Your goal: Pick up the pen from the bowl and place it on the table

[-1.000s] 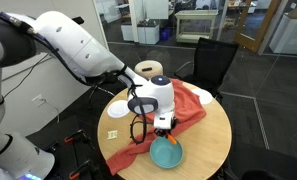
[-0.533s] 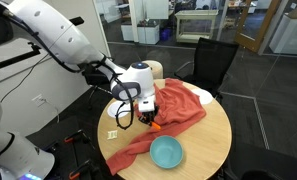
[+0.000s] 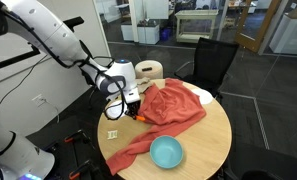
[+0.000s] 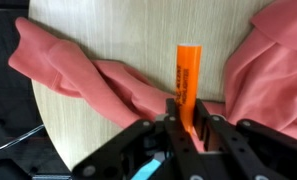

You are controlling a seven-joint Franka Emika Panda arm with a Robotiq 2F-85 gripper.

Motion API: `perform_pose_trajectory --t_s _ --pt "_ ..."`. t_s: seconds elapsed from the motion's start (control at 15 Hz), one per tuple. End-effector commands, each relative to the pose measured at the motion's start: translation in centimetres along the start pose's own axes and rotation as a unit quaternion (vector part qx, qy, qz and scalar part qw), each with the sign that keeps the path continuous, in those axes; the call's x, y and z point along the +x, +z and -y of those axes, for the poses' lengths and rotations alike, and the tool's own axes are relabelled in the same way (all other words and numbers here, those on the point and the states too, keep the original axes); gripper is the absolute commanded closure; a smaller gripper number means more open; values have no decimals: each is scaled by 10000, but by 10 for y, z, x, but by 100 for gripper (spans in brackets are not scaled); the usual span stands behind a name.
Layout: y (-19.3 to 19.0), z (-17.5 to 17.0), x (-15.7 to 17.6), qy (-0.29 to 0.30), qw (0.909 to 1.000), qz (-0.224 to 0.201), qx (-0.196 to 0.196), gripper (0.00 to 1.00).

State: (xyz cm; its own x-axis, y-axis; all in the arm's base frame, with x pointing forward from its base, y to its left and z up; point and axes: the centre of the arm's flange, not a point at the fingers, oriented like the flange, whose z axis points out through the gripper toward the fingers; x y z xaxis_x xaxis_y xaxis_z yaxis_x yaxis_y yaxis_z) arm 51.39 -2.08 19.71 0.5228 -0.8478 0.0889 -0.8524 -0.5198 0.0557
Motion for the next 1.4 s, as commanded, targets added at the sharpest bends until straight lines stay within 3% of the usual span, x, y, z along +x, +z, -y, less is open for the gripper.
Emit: perform_pose_trajectory --t_s 0.0,0.6,1.33 --pt "0 2 -43 -401 9992 -35 46 95" --pt "42 33 -105 -1397 9900 61 214 95" --pt "95 41 -108 -1991 9797 250 26 95"
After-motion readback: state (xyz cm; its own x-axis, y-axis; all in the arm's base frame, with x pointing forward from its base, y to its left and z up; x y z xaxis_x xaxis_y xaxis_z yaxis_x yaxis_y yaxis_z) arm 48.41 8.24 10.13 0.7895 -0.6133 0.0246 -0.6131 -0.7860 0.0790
